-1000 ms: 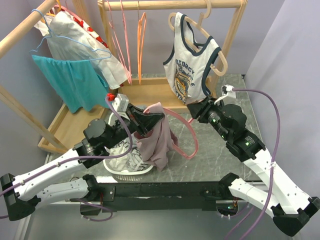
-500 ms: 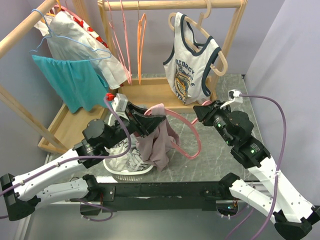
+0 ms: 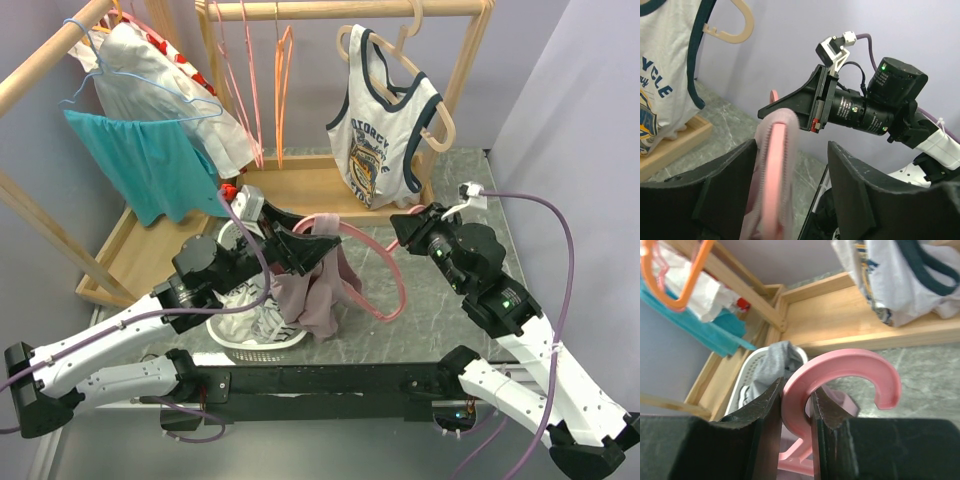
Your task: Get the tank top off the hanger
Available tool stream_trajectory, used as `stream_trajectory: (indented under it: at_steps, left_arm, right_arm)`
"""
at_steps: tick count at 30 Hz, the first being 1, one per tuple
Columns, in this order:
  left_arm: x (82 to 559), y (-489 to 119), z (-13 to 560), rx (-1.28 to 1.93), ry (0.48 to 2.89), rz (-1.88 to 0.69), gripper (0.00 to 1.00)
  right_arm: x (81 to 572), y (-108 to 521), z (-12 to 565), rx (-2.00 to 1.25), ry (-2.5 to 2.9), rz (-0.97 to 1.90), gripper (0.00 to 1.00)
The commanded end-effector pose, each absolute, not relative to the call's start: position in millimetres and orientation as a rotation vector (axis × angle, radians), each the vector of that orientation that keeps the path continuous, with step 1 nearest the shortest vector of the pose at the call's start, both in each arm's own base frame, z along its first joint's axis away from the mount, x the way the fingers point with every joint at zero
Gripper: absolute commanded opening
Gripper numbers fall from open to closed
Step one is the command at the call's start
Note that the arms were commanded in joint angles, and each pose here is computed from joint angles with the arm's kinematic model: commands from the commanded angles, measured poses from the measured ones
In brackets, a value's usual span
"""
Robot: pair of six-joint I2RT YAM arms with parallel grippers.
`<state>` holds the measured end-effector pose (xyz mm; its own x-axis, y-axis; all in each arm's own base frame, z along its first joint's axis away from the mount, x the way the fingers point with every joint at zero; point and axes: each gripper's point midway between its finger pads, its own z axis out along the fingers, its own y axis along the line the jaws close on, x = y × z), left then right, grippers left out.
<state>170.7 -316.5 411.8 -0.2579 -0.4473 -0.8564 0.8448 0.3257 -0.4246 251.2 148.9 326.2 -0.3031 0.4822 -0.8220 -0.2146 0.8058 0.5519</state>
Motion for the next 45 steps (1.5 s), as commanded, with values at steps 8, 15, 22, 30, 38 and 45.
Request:
stream_trajectory:
  at_steps: [8, 15, 22, 30, 38, 45]
  left_arm:
    - [170.6, -285.8, 423.2, 0.343, 1.305, -1.211, 0.76]
    - [171.9, -289.5, 390.0, 0.398, 1.392, -1.162, 0.67]
    - [168.1, -293.9, 340.9, 0.457, 1.518, -1.14, 0.53]
    - [167.6, -301.2, 316.2, 0.47, 1.542, -1.159, 0.55]
    - [183.3, -327.3, 318.8, 0.473, 1.522, -1.169, 0.43]
    - [194.0, -330.0, 321.2, 0.476, 1.52, -1.111, 0.01]
  right_arm:
    - [258.6, 102.7, 340.6, 0.367, 1.735, 0.458, 0.0]
    - [256.3, 94.8, 354.8, 0.368, 1.72, 0.425, 0.0]
    - [259.2, 95.4, 356.8, 0.352, 1.728, 0.411, 0.0]
    - [259.5, 101.7, 361.5, 0.343, 1.727, 0.454, 0.0]
    - [252.9, 101.2, 366.6, 0.341, 1.72, 0.482, 0.0]
    - [250.1, 100.7, 359.9, 0.347, 1.729, 0.489, 0.0]
